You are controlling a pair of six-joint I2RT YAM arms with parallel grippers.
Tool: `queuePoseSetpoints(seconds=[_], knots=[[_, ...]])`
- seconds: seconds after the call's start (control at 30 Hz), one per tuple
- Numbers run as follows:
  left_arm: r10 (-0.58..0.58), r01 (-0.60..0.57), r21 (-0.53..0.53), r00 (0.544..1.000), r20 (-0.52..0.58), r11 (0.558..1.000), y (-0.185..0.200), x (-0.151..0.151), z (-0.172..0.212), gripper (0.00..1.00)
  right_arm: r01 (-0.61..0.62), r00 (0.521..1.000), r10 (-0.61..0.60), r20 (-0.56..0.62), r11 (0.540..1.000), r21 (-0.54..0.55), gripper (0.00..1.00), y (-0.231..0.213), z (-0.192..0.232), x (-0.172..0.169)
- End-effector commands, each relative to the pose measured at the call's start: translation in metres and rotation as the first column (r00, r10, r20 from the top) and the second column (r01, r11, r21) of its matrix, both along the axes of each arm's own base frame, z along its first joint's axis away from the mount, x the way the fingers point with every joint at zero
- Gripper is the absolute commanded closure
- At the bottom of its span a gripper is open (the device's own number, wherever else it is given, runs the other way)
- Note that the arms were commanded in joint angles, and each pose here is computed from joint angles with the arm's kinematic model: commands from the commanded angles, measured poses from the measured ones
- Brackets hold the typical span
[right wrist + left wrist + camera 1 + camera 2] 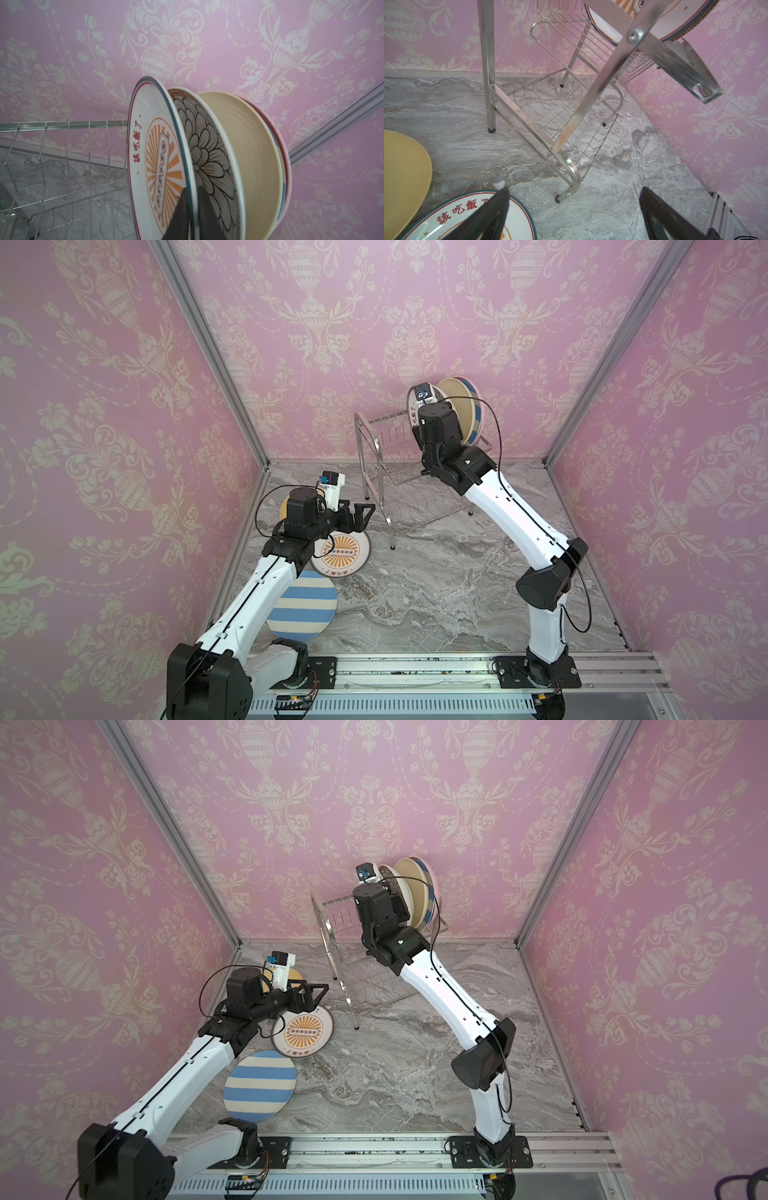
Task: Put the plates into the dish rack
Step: 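Lower the sunburst plate into the rack slot beside the stacked plates, then open the right gripper and withdraw it from the rack toward the table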
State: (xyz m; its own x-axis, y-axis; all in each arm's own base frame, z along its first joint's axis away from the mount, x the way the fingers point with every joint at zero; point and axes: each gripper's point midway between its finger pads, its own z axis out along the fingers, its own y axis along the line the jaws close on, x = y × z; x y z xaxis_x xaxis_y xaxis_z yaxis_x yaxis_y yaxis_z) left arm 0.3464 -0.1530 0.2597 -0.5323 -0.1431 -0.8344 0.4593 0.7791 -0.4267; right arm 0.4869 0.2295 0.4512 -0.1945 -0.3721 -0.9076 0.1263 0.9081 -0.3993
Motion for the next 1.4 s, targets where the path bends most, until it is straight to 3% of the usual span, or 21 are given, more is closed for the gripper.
queuePoseSetpoints(seconds=[0.0,0.3,0.53,0.83,1.07,1.27,1.37], knots=[[-0.013,0.013,-0.001,1.000,0.003,1.000,0.001,-0.004,-0.001,0.01,0.019,1.000,-0.019,0.022,1.000,0.025,0.87,-0.001,0.012,-0.003],[-0.010,0.010,-0.001,1.000,0.004,1.000,0.003,-0.006,-0.001,0.01,0.031,0.999,-0.031,0.016,0.999,0.011,0.64,-0.003,0.013,-0.004],[0.021,-0.021,0.002,1.000,-0.004,1.000,0.009,-0.004,-0.001,0.01,0.023,0.999,-0.023,0.048,1.000,0.000,0.60,-0.003,0.029,-0.011],[0.145,-0.143,0.052,0.989,-0.034,0.988,0.039,0.005,-0.005,0.01,0.021,0.997,-0.020,0.069,1.000,-0.011,0.44,-0.007,0.049,-0.029],[0.200,-0.198,0.078,0.979,-0.021,0.977,0.053,0.007,-0.002,0.01,-0.002,0.996,0.002,0.087,1.000,0.000,0.39,-0.008,0.065,-0.049],[0.366,-0.361,0.079,0.929,-0.048,0.929,0.092,0.016,0.001,0.01,-0.152,0.987,0.146,0.072,0.984,0.095,0.32,-0.001,0.081,-0.096],[0.422,-0.418,0.070,0.905,-0.052,0.906,0.107,0.020,0.000,0.01,-0.285,0.956,0.291,0.019,0.918,0.275,0.32,-0.002,0.068,-0.129]])
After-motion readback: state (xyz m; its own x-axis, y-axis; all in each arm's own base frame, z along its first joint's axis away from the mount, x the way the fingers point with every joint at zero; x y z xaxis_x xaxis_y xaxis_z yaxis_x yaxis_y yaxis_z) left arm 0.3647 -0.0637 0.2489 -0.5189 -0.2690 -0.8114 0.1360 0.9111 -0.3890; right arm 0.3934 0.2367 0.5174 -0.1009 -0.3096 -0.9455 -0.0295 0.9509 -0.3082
